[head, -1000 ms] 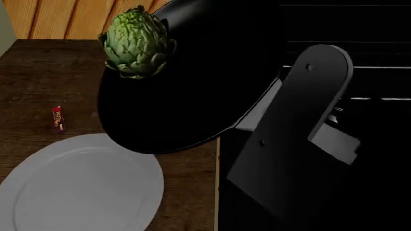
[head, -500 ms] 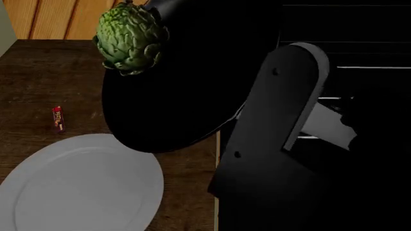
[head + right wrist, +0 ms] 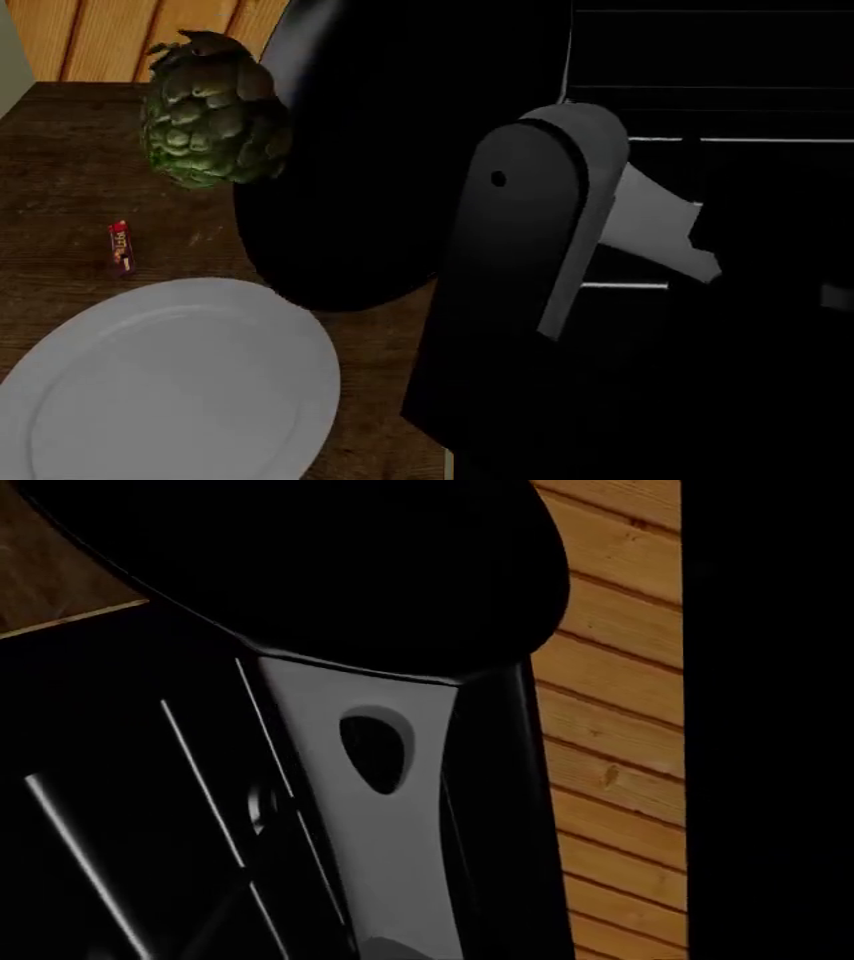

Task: Pick up the pan and dump the vegetables in it onto the plate. Then return the pan to the stove.

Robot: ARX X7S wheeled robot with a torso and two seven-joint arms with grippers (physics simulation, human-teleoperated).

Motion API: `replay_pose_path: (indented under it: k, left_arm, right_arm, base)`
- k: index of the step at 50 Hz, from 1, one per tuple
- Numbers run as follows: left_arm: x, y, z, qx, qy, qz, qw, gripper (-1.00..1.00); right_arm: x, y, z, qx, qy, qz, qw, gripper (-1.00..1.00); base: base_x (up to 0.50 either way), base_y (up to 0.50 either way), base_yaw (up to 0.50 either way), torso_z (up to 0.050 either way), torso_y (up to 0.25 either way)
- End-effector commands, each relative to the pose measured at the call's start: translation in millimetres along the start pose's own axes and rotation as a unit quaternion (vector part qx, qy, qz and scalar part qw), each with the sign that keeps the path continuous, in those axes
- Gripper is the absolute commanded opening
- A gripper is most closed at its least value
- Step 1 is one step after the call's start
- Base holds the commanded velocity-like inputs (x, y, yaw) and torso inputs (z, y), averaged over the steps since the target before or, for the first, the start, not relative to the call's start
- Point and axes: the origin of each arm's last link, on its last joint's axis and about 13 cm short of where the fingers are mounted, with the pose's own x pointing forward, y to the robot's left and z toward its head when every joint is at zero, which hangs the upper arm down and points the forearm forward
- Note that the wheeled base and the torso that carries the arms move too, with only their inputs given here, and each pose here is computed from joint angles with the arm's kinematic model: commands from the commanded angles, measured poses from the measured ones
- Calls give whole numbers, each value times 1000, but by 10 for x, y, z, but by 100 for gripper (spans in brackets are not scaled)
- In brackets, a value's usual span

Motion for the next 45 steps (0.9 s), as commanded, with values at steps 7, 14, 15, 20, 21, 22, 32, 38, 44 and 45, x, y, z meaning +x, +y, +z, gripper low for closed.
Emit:
replay_pose_path:
  k: [7, 14, 15, 20, 21, 22, 32, 38, 44, 45]
  left_arm:
    - [-6, -26, -2, -1, 1, -10, 1000, 100]
    - [-14, -12, -15, -3, 2, -4, 1000, 100]
    - [-10, -13, -22, -3, 3, -4, 1000, 100]
    - [5, -22, -25, -1, 5, -5, 1000, 100]
    - [3, -20, -22, -2, 5, -4, 1000, 100]
    - [4, -19, -24, -2, 5, -4, 1000, 100]
    - [19, -23, -55, 0, 10, -2, 1000, 100]
    - [9, -18, -75, -2, 12, 1, 1000, 100]
    - [17, -15, -85, -3, 12, 0, 1000, 100]
    - [17, -15, -86, -4, 12, 0, 1000, 100]
  right_arm:
    - [177, -119, -22, -24, 15, -150, 988, -100]
    - [103, -330, -55, 68, -19, -129, 989, -100]
    - [116, -382, -80, 83, -25, -123, 989, -100]
    - [51, -561, -131, 159, -70, -100, 980, -100]
    - [63, -585, -152, 162, -66, -117, 978, -100]
    - [68, -580, -158, 188, -82, -95, 974, -100]
    - [137, -558, -271, 247, -86, -84, 961, -100]
    - [125, -560, -254, 243, -86, -85, 963, -100]
    - [113, -557, -241, 239, -86, -84, 963, -100]
    - [110, -558, -243, 240, -86, -84, 963, -100]
  base:
    - [0, 0, 0, 1, 3]
    - [0, 0, 0, 0, 3]
    - [0, 0, 0, 0, 10]
    - [0, 0, 0, 2, 2]
    - [0, 0, 0, 0, 0]
    - [0, 0, 0, 0, 0]
    - [-62, -216, 0, 0, 3]
    - [-199, -500, 0, 2, 2]
    - [-199, -500, 0, 0, 2]
    - [-199, -500, 0, 0, 0]
